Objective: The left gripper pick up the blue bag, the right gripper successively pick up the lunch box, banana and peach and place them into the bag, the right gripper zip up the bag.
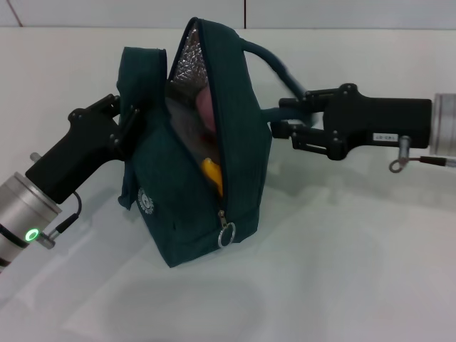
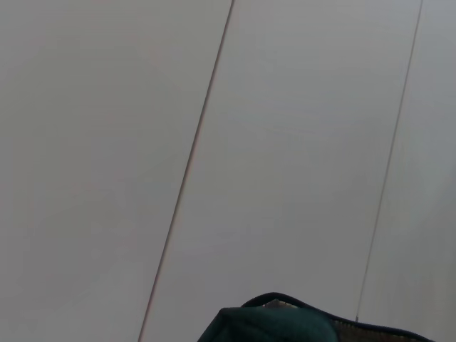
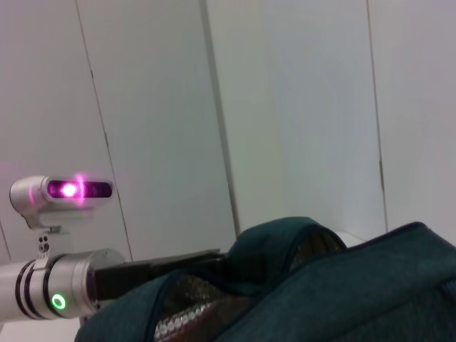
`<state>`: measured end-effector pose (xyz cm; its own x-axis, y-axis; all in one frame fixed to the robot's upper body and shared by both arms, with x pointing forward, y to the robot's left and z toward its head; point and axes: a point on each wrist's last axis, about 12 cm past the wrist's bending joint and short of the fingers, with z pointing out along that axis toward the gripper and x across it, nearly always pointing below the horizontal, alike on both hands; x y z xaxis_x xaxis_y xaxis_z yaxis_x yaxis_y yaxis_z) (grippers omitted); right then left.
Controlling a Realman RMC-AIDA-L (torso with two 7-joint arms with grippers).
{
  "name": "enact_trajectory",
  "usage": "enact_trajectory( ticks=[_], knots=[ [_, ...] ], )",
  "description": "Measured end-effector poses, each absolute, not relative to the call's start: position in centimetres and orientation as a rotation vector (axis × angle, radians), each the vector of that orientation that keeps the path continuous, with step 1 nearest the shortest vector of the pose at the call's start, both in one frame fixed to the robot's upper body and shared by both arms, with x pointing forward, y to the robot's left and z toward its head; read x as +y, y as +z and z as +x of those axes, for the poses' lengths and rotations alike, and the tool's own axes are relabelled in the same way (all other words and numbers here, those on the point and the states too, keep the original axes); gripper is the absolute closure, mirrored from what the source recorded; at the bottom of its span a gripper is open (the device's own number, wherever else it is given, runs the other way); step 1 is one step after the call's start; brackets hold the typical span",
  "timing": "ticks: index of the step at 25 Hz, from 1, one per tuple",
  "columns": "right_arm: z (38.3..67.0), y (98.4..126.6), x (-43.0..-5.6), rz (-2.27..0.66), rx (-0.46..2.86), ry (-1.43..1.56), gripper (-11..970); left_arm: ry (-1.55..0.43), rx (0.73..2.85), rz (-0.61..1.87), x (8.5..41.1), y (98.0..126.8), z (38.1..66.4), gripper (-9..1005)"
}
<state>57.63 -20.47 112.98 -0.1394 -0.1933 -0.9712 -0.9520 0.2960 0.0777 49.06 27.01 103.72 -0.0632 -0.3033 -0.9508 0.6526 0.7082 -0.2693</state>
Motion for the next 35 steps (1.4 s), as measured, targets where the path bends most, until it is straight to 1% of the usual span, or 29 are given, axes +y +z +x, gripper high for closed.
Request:
enact_trajectory(
  ticks=[3, 5, 6, 8, 11, 13, 16, 19, 25, 29, 35],
  knots=[
    [57.3, 113.2, -21.2, -1.077, 1.551, 0.953, 658, -0.796, 1.434, 0.305, 27.2, 103.7, 49.1, 806],
    [56.3, 113.7, -22.6, -1.051, 1.452, 0.942, 592, -0.792, 1.433, 0.298, 27.3, 103.7, 49.1, 805],
    [56.3, 113.7, -22.6, -1.051, 1.452, 0.942, 558, -0.792, 1.432, 0.296, 27.3, 103.7, 49.1, 805],
    [55.4, 113.9, -23.2, -1.056, 1.382, 0.954, 492, -0.792, 1.432, 0.295, 27.3, 103.7, 49.1, 804],
    [54.6, 113.7, -23.0, -1.15, 1.359, 1.013, 401, -0.795, 1.431, 0.297, 27.2, 103.7, 49.0, 803],
    [54.2, 113.1, -22.3, -1.273, 1.395, 1.064, 340, -0.797, 1.429, 0.298, 27.1, 103.8, 49.1, 802],
    [54.1, 111.8, -20.7, -1.406, 1.463, 1.12, 340, -0.802, 1.425, 0.304, 26.9, 103.9, 49.2, 801],
    [54.1, 110.4, -19.0, -1.472, 1.52, 1.156, 340, -0.806, 1.423, 0.313, 26.8, 103.9, 49.4, 800],
    [54.4, 108.4, -16.4, -1.501, 1.604, 1.125, 339, -0.81, 1.423, 0.318, 26.7, 103.9, 49.4, 798],
    [54.2, 107.8, -14.4, -1.518, 1.609, 1.095, 339, -0.811, 1.423, 0.318, 26.7, 103.9, 49.4, 797],
    [53.7, 107.5, -12.2, -1.566, 1.588, 1.085, 339, -0.819, 1.427, 0.316, 26.5, 103.9, 49.4, 795]
  ],
)
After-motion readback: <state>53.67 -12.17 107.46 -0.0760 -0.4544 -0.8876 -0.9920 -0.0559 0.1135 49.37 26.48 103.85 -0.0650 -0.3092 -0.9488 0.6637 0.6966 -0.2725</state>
